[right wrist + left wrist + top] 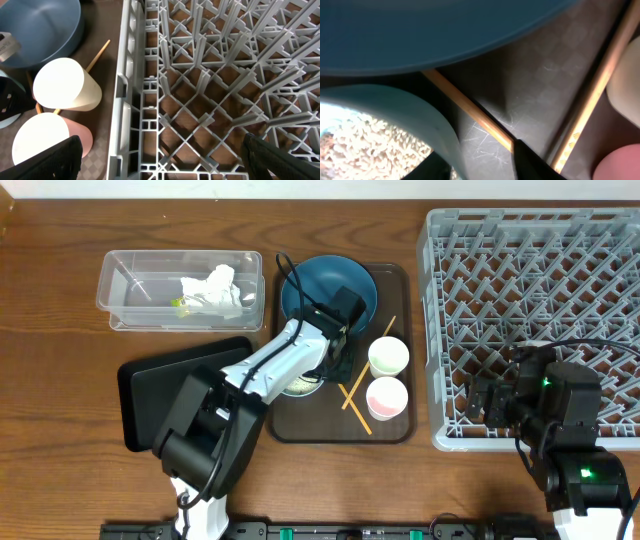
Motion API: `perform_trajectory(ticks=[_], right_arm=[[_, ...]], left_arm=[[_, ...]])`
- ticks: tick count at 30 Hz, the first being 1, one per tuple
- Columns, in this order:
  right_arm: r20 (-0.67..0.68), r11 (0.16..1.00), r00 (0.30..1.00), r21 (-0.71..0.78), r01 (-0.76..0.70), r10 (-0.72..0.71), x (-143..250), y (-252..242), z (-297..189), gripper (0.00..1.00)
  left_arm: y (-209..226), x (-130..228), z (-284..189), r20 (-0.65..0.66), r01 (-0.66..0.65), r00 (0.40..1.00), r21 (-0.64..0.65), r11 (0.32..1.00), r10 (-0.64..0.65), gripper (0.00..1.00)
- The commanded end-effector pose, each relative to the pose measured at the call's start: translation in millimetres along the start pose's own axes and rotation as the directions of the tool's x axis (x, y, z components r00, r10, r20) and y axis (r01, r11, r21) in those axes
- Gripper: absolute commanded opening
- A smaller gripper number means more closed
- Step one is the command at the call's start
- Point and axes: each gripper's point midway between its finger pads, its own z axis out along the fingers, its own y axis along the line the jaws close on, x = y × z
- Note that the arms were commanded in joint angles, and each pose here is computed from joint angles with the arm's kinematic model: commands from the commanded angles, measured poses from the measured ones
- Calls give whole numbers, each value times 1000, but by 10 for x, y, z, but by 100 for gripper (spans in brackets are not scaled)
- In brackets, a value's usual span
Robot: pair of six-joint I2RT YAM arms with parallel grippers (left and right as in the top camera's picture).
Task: Sort waste into correct bins and load items into the dishwasher rack
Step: 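Reach the left gripper to the light-blue rice bowl and grasp its rim, then tip the rice bowl over the black tray to pour out the rice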
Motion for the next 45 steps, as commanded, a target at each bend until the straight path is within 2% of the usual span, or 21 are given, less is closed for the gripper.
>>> perform_trajectory(ticks=[1, 3, 7, 14, 21, 24, 28, 35, 41, 45], right_arm=[[22, 1000, 1000, -13, 0, 1, -86, 43, -53, 99], [23, 1000, 1000, -12, 0, 1, -86, 42, -53, 99], [21, 1000, 1000, -13, 0, 1, -83, 43, -53, 99], [15, 1000, 1000, -11, -1, 1, -67, 40, -52, 99], [15, 1000, 1000, -11, -1, 1, -67, 40, -52, 99], [15, 1000, 1000, -12, -1, 1, -68, 40, -52, 99], [15, 1000, 1000, -12, -1, 1, -68, 40, -52, 99], [15, 1000, 1000, -11, -1, 1, -67, 40, -52, 99], [15, 1000, 1000, -12, -1, 1, -68, 40, -52, 99], [15, 1000, 1000, -12, -1, 1, -68, 40, -52, 99]], left_arm=[[28, -24, 9, 9, -2, 1000, -17, 1000, 2, 29], [28, -25, 9, 9, -2, 1000, -17, 1000, 2, 24], [40, -19, 9, 7, -1, 1000, -23, 1000, 1, 6], [162, 0, -183, 29, 1, 1000, -83, 997, 2, 6], [210, -28, -766, 128, 25, 992, -44, 999, -19, 6], [349, -36, -1038, 174, 82, 982, -25, 996, -77, 6], [488, -4, -1272, 157, 163, 971, 107, 981, -179, 6], [779, -41, -1445, 99, 196, 963, 376, 906, -249, 6], [1160, 35, -1488, 70, 236, 938, 587, 774, -340, 6], [1361, 110, -1569, 80, 223, 912, 725, 652, -401, 6]])
